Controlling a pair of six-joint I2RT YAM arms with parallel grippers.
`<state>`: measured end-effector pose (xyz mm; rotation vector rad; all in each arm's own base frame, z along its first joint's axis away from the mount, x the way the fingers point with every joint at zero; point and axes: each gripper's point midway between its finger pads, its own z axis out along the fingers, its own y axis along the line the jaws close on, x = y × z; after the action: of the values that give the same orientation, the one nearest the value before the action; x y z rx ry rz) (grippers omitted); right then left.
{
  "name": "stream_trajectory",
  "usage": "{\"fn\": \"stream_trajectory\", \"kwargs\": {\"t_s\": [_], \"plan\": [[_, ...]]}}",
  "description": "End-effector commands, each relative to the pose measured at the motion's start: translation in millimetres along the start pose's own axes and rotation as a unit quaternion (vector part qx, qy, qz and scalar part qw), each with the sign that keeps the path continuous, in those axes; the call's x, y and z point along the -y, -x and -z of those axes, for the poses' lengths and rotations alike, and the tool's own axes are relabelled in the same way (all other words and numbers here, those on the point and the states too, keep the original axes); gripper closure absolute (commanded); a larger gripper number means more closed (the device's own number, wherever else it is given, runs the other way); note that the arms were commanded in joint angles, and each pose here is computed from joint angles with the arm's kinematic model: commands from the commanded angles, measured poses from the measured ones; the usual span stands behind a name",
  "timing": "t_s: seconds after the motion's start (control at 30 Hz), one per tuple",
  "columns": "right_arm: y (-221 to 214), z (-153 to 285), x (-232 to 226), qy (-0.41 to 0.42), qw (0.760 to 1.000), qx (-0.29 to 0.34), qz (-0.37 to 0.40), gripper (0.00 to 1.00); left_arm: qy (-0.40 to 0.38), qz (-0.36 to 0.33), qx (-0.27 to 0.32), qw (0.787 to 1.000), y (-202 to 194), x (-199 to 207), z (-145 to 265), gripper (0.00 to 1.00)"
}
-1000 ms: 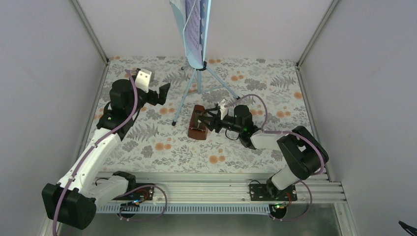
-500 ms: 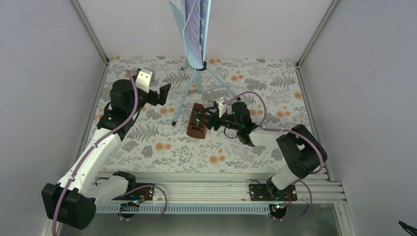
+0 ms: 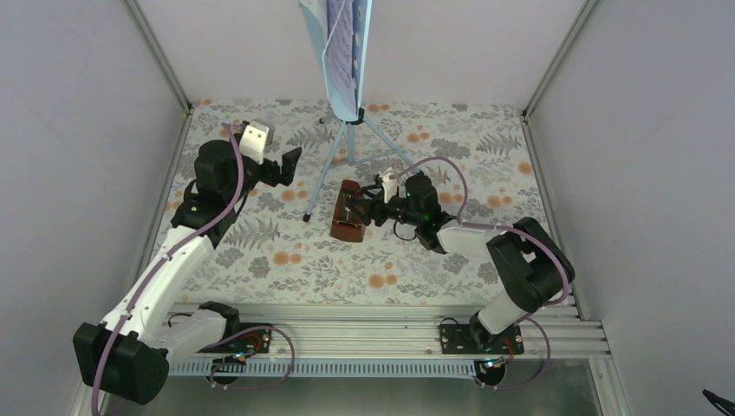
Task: Pack up the instrument practice props
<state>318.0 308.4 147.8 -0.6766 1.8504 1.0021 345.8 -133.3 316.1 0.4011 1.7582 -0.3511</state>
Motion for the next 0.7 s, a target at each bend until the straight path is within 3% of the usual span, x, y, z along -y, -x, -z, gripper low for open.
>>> {"fn": "stream_trajectory", "kwargs": {"t_s": [0.0, 0.3, 0.33, 0.37, 0.53, 0.67], "plan": [[3, -3, 13, -0.024, 1.000, 0.001, -0.012, 0.24, 0.001, -0.010, 0.000, 1.000, -1, 1, 1, 0.00], [10, 3, 4, -0.010, 1.000, 0.009, 0.003, 0.10, 0.004, -0.011, 0.002, 1.000, 0, 0, 2, 0.00], [13, 6, 1, -0.009, 1.000, 0.013, 0.010, 0.02, 0.005, -0.012, 0.002, 1.000, 1, 0, 2, 0.00], [14, 9, -1, -0.008, 1.000, 0.014, 0.017, 0.00, 0.007, -0.012, 0.003, 1.000, 1, 0, 3, 0.00], [20, 29, -14, -0.004, 0.999, 0.014, 0.050, 0.00, 0.016, -0.011, 0.005, 1.000, 0, -3, 4, 0.00], [39, 62, -14, -0.046, 0.996, 0.054, 0.059, 0.00, 0.036, -0.001, 0.018, 0.999, 4, -10, 6, 0.00]]}}
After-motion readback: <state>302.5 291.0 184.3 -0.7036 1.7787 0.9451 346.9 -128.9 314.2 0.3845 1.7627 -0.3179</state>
